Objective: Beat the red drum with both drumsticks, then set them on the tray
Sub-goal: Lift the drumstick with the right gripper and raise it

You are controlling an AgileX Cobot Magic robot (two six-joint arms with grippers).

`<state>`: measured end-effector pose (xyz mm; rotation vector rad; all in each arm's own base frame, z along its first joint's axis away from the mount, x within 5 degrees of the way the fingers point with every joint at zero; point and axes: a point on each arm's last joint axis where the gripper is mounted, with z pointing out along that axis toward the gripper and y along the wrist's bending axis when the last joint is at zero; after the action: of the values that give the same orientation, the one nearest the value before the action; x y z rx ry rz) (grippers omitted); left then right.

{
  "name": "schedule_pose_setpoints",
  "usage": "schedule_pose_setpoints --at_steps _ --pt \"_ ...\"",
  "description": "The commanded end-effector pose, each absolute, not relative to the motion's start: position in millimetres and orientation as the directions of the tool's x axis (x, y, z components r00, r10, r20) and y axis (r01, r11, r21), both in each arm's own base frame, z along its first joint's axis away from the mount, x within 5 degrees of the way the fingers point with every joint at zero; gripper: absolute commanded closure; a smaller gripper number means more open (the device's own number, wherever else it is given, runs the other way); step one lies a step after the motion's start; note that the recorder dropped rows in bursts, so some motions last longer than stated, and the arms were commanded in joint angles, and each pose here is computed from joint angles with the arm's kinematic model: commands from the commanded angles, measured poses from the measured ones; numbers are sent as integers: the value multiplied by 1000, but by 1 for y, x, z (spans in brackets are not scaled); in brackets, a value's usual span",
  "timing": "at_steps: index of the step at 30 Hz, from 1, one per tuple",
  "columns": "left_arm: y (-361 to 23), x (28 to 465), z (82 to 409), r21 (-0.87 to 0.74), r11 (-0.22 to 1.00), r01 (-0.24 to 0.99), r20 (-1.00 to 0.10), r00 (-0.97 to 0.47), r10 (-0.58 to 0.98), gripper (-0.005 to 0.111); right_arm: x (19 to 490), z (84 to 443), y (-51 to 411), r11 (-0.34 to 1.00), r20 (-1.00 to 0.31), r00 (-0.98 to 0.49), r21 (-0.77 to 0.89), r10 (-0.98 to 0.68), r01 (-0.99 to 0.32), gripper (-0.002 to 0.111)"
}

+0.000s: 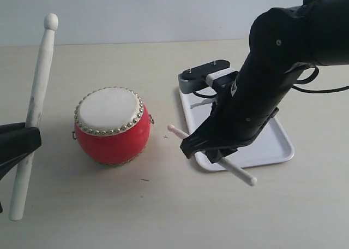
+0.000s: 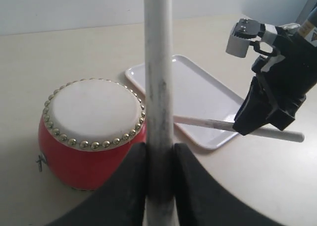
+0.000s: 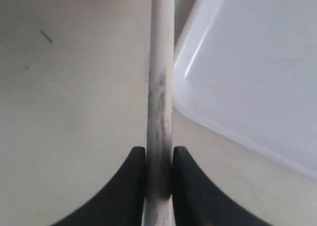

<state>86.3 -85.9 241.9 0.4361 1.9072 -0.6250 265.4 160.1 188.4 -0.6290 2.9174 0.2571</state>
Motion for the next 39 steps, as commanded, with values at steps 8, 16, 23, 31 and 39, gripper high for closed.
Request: schedule_pose_setpoints --at_steps 8,16,23,31,39 --pt "-85 86 243 -214 798 563 -923 -385 24 107 272 147 171 891 -84 -910 186 -405 -414 108" --pt "-85 86 243 -214 798 563 -923 -385 24 107 274 119 173 898 -18 -915 186 -403 -399 108" --pt "-85 86 243 -210 798 565 -924 -383 27 107 277 111 174 897 -33 -913 176 -407 -406 108" --pt "-85 86 243 -208 798 566 -924 -381 30 107 277 109 174 891 -27 -907 177 -421 -419 108" --pt "-85 86 243 -203 798 568 -925 -378 33 107 276 89 172 891 32 -900 160 -434 -424 99"
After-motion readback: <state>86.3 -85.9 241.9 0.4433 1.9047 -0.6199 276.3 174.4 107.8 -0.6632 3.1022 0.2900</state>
